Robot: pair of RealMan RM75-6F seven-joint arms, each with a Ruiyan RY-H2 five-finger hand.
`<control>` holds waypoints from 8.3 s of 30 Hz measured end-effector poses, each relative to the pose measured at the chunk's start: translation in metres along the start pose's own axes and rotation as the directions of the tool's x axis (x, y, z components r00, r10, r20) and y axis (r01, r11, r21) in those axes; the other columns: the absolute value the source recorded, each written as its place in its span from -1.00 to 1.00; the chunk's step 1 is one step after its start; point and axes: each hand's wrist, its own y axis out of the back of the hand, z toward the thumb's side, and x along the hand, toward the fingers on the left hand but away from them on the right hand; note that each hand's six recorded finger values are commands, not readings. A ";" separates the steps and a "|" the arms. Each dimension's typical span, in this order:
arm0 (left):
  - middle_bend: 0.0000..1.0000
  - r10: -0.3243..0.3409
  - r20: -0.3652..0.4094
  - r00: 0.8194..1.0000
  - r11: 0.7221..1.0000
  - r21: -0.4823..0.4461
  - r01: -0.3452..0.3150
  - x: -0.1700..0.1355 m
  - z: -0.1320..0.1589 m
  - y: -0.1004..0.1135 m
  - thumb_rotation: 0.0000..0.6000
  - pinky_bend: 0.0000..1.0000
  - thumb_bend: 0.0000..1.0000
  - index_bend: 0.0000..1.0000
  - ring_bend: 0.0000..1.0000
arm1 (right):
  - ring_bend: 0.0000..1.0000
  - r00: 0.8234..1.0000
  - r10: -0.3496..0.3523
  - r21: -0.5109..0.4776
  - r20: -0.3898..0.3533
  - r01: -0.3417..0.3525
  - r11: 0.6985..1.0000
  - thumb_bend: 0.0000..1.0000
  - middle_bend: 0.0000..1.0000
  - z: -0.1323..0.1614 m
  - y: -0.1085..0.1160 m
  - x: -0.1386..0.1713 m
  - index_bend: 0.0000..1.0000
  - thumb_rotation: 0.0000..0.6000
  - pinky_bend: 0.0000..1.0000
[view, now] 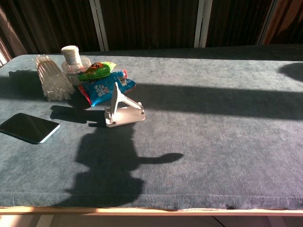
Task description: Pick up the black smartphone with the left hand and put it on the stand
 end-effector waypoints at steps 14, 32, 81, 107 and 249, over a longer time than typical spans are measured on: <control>-1.00 -0.158 0.204 0.966 0.987 0.040 0.153 0.057 0.004 -0.012 1.00 -1.00 -0.22 -1.00 -1.00 | -1.00 1.000 0.002 -0.005 -0.027 -0.002 1.000 -0.51 -1.00 0.006 0.000 0.007 -1.00 1.00 -1.00; -1.00 -0.419 0.098 0.903 0.853 0.383 0.354 0.108 0.021 -0.060 1.00 -1.00 -0.38 -1.00 -1.00 | -1.00 0.997 0.048 0.009 -0.053 -0.047 0.999 -0.51 -1.00 0.014 -0.010 0.006 -1.00 1.00 -1.00; -0.72 -0.458 0.123 0.881 0.861 0.310 0.404 0.166 0.076 -0.098 1.00 -1.00 -0.42 -0.83 -1.00 | -1.00 0.998 0.037 -0.006 -0.046 -0.038 0.999 -0.51 -1.00 0.011 -0.006 0.007 -1.00 1.00 -1.00; 1.00 -0.450 0.045 0.892 0.886 0.142 0.441 0.172 0.058 -0.103 1.00 -0.55 -0.13 0.70 0.47 | -1.00 0.998 0.037 -0.009 -0.047 -0.037 0.999 -0.51 -1.00 0.010 -0.005 0.008 -1.00 1.00 -1.00; 1.00 0.110 0.143 0.983 0.221 -0.968 0.116 0.184 0.246 -0.115 1.00 -0.72 -0.08 0.72 0.35 | -1.00 0.995 0.065 -0.031 -0.073 -0.068 0.997 -0.51 -1.00 0.006 -0.004 0.013 -1.00 1.00 -1.00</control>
